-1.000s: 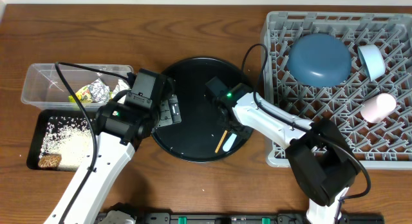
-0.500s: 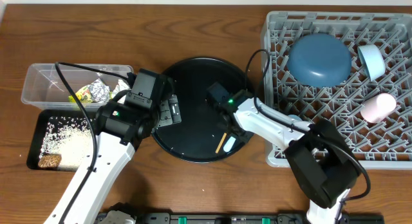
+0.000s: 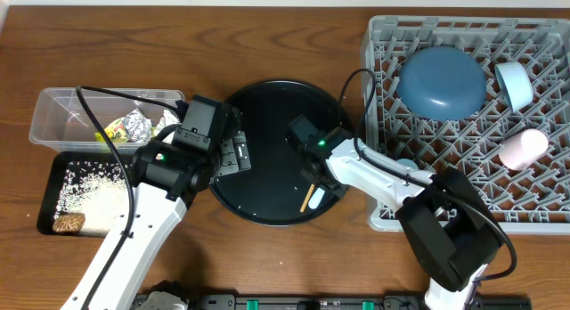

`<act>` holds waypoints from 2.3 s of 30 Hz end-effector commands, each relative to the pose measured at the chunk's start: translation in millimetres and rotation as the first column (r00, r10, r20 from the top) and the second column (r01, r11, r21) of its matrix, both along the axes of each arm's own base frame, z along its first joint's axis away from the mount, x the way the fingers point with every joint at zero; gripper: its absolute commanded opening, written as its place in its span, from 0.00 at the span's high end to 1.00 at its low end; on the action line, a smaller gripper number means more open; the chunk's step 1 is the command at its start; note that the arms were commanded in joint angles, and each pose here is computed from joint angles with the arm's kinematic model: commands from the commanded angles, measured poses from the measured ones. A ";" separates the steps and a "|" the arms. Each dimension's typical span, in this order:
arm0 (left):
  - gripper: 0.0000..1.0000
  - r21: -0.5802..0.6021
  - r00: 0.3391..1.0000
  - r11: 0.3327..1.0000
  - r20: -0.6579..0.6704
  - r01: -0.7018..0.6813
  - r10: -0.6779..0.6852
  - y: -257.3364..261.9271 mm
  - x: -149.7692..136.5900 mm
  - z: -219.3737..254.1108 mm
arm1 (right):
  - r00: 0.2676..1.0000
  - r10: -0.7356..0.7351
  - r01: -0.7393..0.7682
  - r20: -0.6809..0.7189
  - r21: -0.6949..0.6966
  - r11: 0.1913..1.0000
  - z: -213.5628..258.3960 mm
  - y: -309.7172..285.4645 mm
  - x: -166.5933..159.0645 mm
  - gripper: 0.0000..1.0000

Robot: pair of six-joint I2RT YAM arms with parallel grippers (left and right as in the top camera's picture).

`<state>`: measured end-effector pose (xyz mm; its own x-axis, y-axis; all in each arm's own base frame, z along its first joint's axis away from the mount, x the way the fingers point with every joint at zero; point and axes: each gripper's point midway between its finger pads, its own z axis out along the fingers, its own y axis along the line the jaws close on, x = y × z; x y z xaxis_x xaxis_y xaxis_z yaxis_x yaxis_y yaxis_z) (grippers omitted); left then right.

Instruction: Sort waste into correct bins and load items into the dishwasher rack

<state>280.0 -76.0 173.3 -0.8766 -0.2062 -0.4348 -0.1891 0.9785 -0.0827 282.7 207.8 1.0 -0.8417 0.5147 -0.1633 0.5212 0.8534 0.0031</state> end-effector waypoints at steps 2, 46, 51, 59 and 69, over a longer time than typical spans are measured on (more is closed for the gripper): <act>0.02 0.023 1.000 1.000 -0.004 -0.001 0.001 3.3 -0.5 -2.3 | 0.991 0.124 -0.124 0.050 0.005 0.992 22.3 -0.5 18.2 0.99; 0.02 0.023 1.000 1.000 -0.004 -0.001 0.001 3.3 -0.5 -2.3 | 0.813 0.511 -0.575 0.280 0.247 0.779 189.0 -60.4 -2.1 0.99; 0.02 0.023 1.000 1.000 -0.004 -0.001 0.001 3.3 -0.5 -2.3 | 0.724 0.622 -0.685 0.299 0.204 0.700 169.4 -10.9 -12.4 0.93; 0.02 0.023 1.000 1.000 -0.004 -0.001 0.001 3.3 -0.5 -2.3 | 0.853 0.482 -0.516 0.200 0.180 0.837 96.5 38.7 -14.6 0.84; 0.02 0.023 1.000 1.000 -0.004 -0.001 0.001 3.3 -0.6 -2.4 | 0.899 0.437 -0.434 0.001 0.120 0.893 -1.1 61.4 -35.9 0.81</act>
